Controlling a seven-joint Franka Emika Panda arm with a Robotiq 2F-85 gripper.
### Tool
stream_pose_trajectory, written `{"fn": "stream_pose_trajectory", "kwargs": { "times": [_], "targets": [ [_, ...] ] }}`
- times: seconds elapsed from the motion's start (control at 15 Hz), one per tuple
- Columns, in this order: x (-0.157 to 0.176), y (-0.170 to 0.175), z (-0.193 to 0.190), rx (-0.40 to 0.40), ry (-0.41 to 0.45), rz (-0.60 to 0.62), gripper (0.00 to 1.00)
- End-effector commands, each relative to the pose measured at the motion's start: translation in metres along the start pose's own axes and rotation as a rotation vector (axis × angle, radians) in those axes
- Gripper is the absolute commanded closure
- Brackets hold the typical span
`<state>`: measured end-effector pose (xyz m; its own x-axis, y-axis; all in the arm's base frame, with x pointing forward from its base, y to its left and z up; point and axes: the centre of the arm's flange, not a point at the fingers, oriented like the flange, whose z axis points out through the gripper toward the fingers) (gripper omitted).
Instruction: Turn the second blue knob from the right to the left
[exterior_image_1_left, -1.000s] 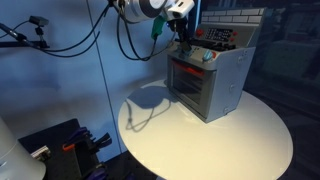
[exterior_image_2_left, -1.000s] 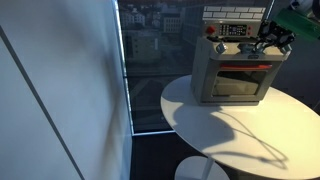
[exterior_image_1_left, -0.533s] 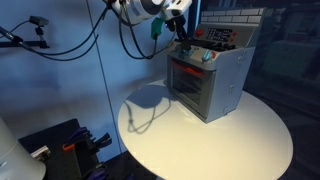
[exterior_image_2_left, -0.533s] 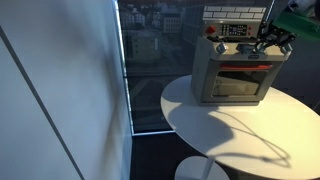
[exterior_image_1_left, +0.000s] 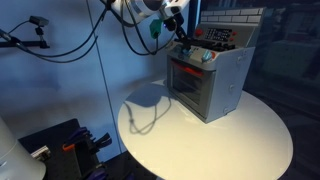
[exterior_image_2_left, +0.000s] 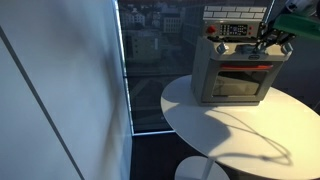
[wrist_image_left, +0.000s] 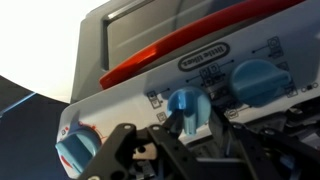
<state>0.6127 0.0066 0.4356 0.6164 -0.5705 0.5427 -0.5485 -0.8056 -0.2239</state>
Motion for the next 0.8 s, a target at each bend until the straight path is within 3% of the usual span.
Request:
{"fn": "stream_pose_trajectory", "kwargs": {
  "times": [0.0,0.13,0.27,0.4,0.67,0.73],
  "targets": [
    [0.006,0.006,-0.031,-0.055,0.023,-0.061,0.9],
    [0.005,0.006,-0.031,-0.06,0.027,-0.077,0.89],
    [0.004,0.006,-0.031,-0.058,0.027,-0.083,0.42],
    [0.005,0.007,-0.038,-0.061,0.023,-0.081,0.34],
    [0.008,0.014,-0.063,-0.077,-0.016,-0.082,0.02],
    [0.009,0.016,-0.068,-0.076,-0.033,-0.084,0.0]
  ]
}}
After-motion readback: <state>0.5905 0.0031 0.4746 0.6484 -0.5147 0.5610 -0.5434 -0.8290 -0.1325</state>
